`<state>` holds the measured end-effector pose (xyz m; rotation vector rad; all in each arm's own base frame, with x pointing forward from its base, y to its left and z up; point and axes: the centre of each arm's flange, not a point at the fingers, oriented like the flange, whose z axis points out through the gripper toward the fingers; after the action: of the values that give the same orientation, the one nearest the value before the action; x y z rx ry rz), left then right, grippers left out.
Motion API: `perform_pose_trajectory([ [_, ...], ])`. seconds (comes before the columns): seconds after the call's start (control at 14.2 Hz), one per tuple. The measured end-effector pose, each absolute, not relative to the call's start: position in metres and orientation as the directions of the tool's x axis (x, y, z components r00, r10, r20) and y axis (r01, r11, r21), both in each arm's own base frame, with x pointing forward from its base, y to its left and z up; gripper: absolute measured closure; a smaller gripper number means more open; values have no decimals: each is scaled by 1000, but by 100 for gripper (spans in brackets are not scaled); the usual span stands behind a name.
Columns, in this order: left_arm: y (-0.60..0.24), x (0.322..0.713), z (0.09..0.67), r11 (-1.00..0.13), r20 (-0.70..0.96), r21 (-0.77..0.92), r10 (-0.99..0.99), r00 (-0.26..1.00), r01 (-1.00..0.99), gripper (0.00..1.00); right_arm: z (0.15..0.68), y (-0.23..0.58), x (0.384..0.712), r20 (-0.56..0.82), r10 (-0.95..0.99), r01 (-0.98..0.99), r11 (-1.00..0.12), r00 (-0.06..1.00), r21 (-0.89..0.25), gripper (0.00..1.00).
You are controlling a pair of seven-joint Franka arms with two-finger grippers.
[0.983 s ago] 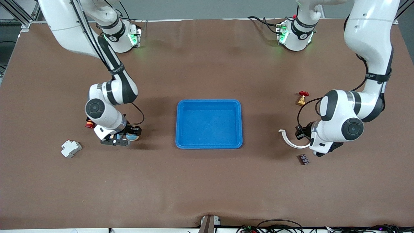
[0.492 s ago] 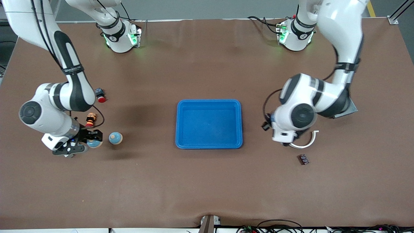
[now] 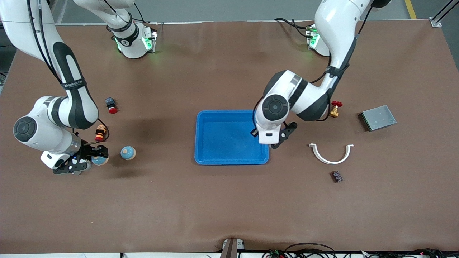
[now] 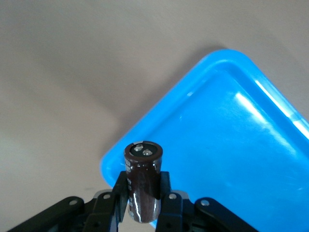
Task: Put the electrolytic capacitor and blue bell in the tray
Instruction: 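Carry the bell and capacitor over the blue tray with both grippers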
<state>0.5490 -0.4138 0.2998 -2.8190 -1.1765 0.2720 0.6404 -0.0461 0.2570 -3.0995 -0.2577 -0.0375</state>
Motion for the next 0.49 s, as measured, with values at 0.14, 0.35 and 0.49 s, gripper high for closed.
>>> perform_pose_trajectory([
  [0.14,-424,549,288,-698,-129,-105,715,687,708,70,239,-55,642,43,173,174,-984,984,-31,32],
  [0.35,-425,553,264,-684,-128,-94,729,673,723,70,228,-54,644,42,170,172,-984,985,-42,32],
  [0.49,-425,553,252,-679,-129,-99,733,667,727,70,233,-40,647,32,144,145,-988,989,-59,32],
])
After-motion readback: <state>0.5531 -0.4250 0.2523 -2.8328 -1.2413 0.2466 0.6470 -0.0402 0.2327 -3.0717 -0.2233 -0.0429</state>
